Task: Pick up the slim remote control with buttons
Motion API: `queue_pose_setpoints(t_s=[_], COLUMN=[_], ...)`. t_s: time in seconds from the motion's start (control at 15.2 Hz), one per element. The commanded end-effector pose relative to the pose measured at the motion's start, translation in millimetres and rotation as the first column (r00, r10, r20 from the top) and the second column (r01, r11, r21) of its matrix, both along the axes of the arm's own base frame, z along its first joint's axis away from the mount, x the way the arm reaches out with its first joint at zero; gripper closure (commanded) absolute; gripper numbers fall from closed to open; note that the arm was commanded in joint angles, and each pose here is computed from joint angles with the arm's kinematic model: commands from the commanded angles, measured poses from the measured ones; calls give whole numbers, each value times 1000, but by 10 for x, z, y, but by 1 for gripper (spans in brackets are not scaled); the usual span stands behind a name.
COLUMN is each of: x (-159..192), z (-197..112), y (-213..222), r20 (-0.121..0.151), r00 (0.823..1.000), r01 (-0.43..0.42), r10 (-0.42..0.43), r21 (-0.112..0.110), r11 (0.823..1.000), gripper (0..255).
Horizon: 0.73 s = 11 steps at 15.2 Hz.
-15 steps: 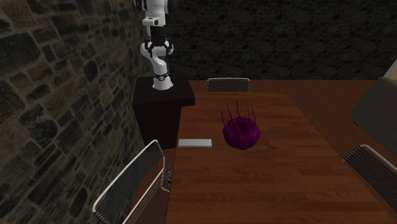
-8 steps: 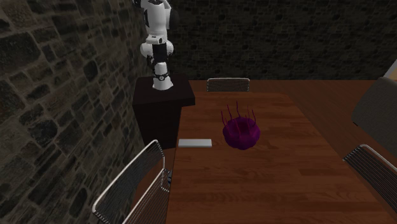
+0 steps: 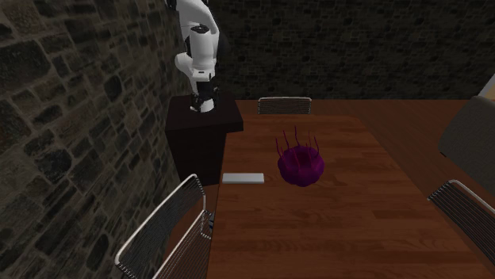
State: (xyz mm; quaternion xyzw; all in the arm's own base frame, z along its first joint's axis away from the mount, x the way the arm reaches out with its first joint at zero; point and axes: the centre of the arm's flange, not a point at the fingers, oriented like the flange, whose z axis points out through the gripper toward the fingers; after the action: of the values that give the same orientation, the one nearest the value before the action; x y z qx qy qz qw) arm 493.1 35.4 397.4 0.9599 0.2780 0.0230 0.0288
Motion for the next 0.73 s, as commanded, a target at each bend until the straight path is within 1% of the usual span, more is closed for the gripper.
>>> queue_pose_setpoints(t_s=[0.0, 0.33, 0.66], x=[157, 548, 913], z=[-218, -729, -1243], y=[56, 212, 412], r20=[-3, -14, -24], r00=[999, 987, 962], r01=[-48, -161, -272], r10=[48, 161, 273], r21=[1, 4, 9], r11=[999, 987, 962], gripper=[0, 0, 0])
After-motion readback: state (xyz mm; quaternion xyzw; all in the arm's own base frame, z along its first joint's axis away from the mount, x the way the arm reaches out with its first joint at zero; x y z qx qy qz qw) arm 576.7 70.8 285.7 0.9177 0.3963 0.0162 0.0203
